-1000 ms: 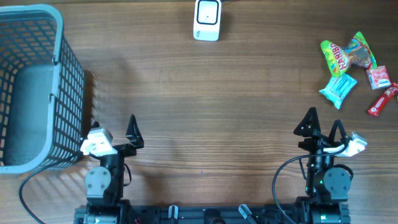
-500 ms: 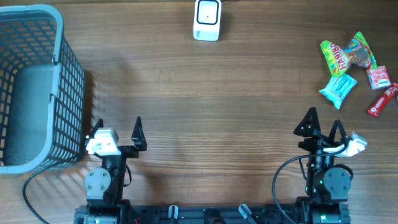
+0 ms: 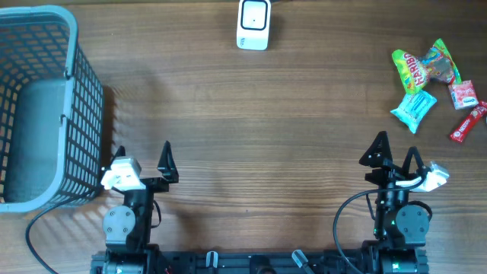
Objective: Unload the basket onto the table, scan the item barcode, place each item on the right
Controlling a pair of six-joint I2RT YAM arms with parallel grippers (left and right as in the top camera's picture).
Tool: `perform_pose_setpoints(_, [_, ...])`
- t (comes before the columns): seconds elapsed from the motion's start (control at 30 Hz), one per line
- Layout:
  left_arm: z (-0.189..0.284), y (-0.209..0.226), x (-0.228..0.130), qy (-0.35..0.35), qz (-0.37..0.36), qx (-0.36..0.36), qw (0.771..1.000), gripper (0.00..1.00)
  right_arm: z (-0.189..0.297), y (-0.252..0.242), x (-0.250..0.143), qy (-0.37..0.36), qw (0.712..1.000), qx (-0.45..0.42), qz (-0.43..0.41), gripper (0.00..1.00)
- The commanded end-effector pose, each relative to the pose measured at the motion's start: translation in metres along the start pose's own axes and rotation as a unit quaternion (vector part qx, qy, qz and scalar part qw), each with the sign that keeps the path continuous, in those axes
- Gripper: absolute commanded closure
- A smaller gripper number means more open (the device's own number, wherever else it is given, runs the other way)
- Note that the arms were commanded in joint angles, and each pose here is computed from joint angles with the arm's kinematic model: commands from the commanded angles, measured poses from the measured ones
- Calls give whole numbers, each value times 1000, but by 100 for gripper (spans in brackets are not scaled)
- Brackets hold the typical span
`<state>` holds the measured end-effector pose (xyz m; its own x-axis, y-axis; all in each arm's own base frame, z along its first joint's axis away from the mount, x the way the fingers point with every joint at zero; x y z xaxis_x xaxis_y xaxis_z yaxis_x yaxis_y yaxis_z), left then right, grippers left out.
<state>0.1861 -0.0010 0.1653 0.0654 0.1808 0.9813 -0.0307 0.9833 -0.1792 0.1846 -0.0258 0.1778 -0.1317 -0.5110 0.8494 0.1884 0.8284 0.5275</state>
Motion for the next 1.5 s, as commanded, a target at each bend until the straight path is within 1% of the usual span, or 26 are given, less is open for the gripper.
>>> perform_pose_setpoints(0.0, [0,2,-2,-5,9,6,1000,0,1,1,2,-8,1000,2,7,0])
perform_pose_setpoints(0.53, [0,2,-2,-4,9,6,1000,0,1,1,2,-8,1000,2,7,0])
perform_pose_setpoints(0.63, [0,2,-2,-4,9,6,1000,0,0,-3,3,-11,999,-15,50,0])
perform_pose_setpoints(0.67, [0,2,-2,-4,9,6,1000,0,-1,-3,0,-3,994,-14,106,0])
perform_pose_setpoints(0.7, [0,2,-2,-4,9,6,1000,0,-1,-4,-1,2,991,-17,136,1])
perform_pose_setpoints(0.8, [0,2,-2,-4,9,6,1000,0,-3,-7,-7,21,984,-24,173,0])
perform_pose_setpoints(1.1, [0,2,-2,-4,9,6,1000,0,-7,-13,-18,54,981,-37,181,0])
perform_pose_setpoints(1.47, [0,2,-2,-4,9,6,1000,0,-7,-13,-19,57,981,-39,182,0])
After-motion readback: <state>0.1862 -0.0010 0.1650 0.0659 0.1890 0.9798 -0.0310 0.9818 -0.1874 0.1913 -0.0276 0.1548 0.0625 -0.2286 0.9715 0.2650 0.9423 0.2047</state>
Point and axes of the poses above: each gripper's point midway between its finger pads, its own z axis back along the fingers, its own y axis along the line the jaws close on, x = y × z, the point moved 6 cm from there along z, back along the fingers, and after that the axes turned 2 degrees about -z, right-handed, at the moved point
